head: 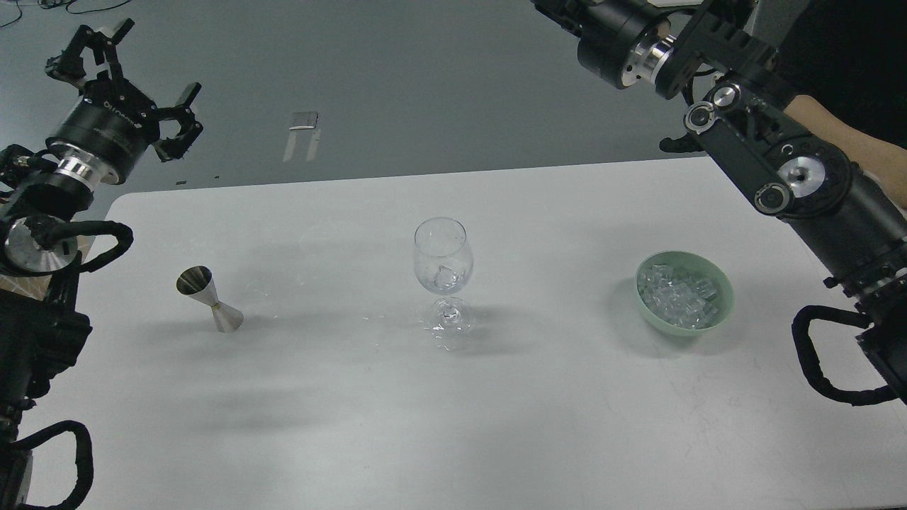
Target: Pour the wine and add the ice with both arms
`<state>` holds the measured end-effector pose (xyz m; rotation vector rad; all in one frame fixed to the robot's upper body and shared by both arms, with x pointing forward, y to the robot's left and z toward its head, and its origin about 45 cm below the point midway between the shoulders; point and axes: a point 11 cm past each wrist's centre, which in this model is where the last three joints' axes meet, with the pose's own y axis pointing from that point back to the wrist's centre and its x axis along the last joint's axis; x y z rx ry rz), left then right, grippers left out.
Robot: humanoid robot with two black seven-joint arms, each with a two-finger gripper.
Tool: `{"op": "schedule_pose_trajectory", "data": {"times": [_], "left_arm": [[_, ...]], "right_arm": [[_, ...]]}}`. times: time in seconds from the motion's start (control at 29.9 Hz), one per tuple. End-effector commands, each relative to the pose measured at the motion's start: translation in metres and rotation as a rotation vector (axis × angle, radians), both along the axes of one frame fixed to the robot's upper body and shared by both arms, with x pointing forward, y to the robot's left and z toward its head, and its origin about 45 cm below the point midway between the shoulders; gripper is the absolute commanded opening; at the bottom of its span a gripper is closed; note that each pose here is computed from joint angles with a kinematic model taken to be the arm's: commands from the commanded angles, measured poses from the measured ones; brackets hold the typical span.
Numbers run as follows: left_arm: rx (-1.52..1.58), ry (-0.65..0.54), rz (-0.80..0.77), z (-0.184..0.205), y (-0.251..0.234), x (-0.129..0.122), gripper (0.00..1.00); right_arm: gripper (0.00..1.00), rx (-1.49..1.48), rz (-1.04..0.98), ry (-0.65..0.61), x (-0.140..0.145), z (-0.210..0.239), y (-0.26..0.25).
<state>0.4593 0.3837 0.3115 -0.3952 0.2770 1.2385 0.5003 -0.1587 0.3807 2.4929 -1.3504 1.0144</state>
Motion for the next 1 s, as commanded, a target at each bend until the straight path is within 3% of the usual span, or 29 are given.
{"op": "schedule_pose_trajectory", "data": {"times": [0.0,0.33,0.57,0.77,0.97], "left_arm": [[-0.033,-0.016,-0.019,0.001,-0.015,0.005,0.98],[-0.064,0.02,-0.015,-0.011,-0.023,0.008,0.98],[-0.075,0.0,-0.017,-0.011,-0.022,0.007,0.98],[-0.103,-0.079,0.007,0.007,-0.021,0.011,0.98],[-0.118,-0.051,0.031,0.001,-0.017,0.019,0.98]], "right_arm": [[1.0,0.27,-0.055,0.069,0.007,0.003,-0.006],[1.0,0.517,-0.193,0.157,0.024,0.003,-0.024],[1.0,0.945,-0.162,0.356,0.026,-0.01,-0.037],[1.0,0.964,-0.108,0.382,0.023,-0.016,-0.024],[1.0,0.946,-0.075,0.439,0.015,-0.042,-0.011]]}}
